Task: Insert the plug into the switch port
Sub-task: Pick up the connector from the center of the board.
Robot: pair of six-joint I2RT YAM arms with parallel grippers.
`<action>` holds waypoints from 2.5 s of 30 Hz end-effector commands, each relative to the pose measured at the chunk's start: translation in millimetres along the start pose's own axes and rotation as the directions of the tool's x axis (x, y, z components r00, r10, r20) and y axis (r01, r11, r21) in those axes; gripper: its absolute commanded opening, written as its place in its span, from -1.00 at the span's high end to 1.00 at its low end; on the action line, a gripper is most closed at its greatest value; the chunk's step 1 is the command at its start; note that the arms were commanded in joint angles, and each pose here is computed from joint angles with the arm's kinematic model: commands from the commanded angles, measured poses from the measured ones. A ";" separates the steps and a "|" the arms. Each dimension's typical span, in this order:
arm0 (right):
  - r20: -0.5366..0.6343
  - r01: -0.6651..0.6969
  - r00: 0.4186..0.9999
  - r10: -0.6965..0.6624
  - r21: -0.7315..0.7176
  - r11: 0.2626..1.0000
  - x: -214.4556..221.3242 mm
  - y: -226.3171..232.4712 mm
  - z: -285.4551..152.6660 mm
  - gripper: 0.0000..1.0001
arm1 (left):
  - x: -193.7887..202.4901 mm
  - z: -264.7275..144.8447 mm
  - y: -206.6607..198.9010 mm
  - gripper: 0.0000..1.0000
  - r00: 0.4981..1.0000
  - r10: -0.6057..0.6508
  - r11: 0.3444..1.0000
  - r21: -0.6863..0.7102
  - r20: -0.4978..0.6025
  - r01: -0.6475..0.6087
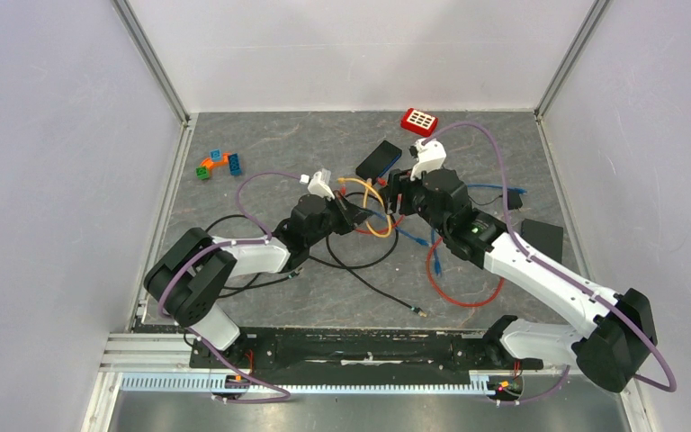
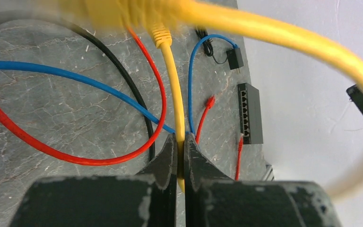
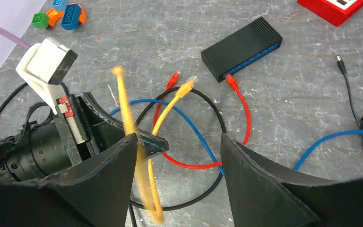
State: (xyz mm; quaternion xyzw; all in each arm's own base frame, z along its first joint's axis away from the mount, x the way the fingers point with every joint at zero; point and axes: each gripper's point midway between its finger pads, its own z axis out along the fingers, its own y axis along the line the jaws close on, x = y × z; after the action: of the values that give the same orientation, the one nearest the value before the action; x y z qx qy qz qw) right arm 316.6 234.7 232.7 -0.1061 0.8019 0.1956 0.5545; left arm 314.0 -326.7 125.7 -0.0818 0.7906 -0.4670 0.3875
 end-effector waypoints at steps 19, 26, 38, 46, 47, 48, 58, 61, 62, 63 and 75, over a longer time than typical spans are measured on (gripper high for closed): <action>0.025 -0.310 0.951 0.309 0.019 0.951 3.7 -13.0 18.8 -0.17 | 0.5 -22.2 -8.0 0.96 0.898 0.422 0.906 -0.106 0.123 -0.411; -0.004 -0.389 0.921 0.389 -0.024 0.921 23.4 -1.4 49.4 -0.16 | 5.2 -24.5 -6.8 0.95 0.893 0.430 0.901 -0.121 0.132 -0.416; -0.186 -0.459 0.880 0.437 -0.101 0.883 74.1 25.6 79.1 0.06 | 12.9 -20.6 -10.9 0.95 0.891 0.437 0.898 -0.106 0.120 -0.427; -0.243 -0.407 0.903 0.355 -0.214 0.888 91.3 26.5 77.2 0.84 | 9.4 -28.3 -16.8 0.95 0.889 0.439 0.898 -0.092 0.128 -0.430; -0.264 -0.426 0.891 0.368 -0.212 0.879 94.1 24.3 76.1 0.74 | 7.6 -29.6 -13.3 0.95 0.889 0.441 0.896 -0.114 0.126 -0.428; -0.281 -0.447 0.879 0.386 -0.201 0.872 96.8 22.2 73.9 0.54 | 5.8 -30.5 -11.6 0.95 0.886 0.446 0.893 -0.128 0.128 -0.431; -0.314 -0.516 0.843 0.438 -0.240 0.822 99.9 33.2 70.9 0.28 | 6.6 -30.5 -11.6 0.95 0.873 0.467 0.883 -0.114 0.137 -0.455; -0.307 -0.517 0.845 0.438 -0.253 0.818 98.5 34.2 70.4 0.56 | 5.9 -31.1 -11.1 0.95 0.872 0.469 0.882 -0.116 0.138 -0.456; -0.305 -0.509 0.849 0.431 -0.259 0.821 97.4 34.7 70.8 0.66 | 5.1 -31.5 -12.2 0.96 0.872 0.468 0.883 -0.114 0.142 -0.455; -0.304 -0.498 0.856 0.418 -0.264 0.826 96.1 34.5 71.7 0.76 | 5.8 -32.3 -13.3 0.95 0.873 0.467 0.884 -0.109 0.143 -0.455; -0.327 -0.181 0.945 -0.029 -0.592 0.785 98.1 12.5 27.4 1.00 | -52.5 -84.4 -45.4 -0.05 0.861 0.499 0.861 -0.171 0.101 -0.479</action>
State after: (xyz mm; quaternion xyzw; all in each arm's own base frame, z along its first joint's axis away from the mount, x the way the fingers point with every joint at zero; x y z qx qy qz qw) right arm 322.8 264.2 115.1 -0.1277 0.8220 0.4347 0.3450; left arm 275.3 -293.3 174.6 0.0601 0.7940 -0.2993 0.5257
